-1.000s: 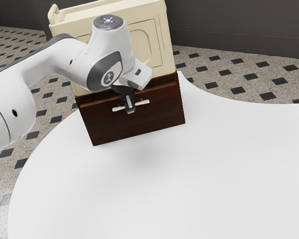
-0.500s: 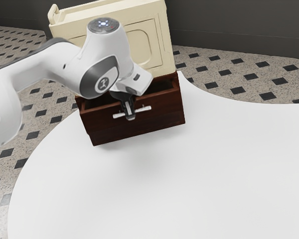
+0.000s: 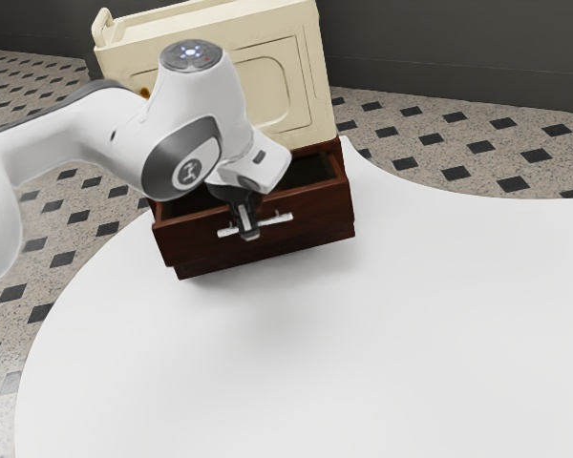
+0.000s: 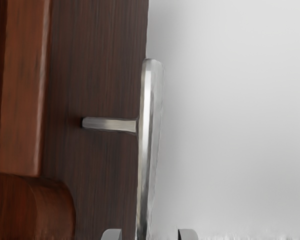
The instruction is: Pull the drawer handle with one arm to open the drawer
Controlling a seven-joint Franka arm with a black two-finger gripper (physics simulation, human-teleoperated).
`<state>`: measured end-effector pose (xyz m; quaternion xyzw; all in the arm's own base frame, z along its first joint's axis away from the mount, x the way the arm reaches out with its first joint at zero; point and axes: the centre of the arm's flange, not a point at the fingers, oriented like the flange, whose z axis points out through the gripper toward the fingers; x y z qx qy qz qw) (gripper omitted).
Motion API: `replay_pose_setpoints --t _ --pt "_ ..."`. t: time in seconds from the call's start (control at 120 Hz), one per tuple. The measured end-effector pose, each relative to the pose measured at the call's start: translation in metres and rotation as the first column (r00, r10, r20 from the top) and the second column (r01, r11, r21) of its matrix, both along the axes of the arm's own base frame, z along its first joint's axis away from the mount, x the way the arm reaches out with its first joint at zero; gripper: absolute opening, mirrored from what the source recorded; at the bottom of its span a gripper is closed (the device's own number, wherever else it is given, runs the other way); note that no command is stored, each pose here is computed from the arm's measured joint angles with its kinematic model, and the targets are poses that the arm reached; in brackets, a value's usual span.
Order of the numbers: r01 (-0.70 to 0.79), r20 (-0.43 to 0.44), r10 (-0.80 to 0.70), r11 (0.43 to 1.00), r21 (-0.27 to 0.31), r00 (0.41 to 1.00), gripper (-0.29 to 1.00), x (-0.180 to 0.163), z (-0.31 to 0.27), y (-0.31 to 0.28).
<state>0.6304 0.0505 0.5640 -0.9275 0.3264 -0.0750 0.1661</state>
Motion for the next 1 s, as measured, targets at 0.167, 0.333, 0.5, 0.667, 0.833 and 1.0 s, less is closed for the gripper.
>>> replay_pose_setpoints --t 0.167,0.333,0.5,0.667,0.833,1.0 --pt "0.012 0.003 -0.012 1.0 -0.004 1.0 0.08 -0.01 0.0 -0.012" --pt "0.029 0.007 -0.029 1.0 -0.009 1.0 0.08 -0.017 -0.001 -0.028" --pt "0.021 0.009 -0.021 1.0 -0.01 1.0 0.09 -0.029 -0.002 -0.029" --pt "0.023 0.012 -0.022 1.0 -0.013 1.0 0.09 -0.042 -0.003 -0.036" --pt "0.028 0.022 -0.028 0.999 -0.016 0.999 0.08 -0.05 -0.001 -0.045" --pt "0.026 0.035 -0.025 0.999 -0.026 0.999 0.07 -0.058 0.003 -0.05"
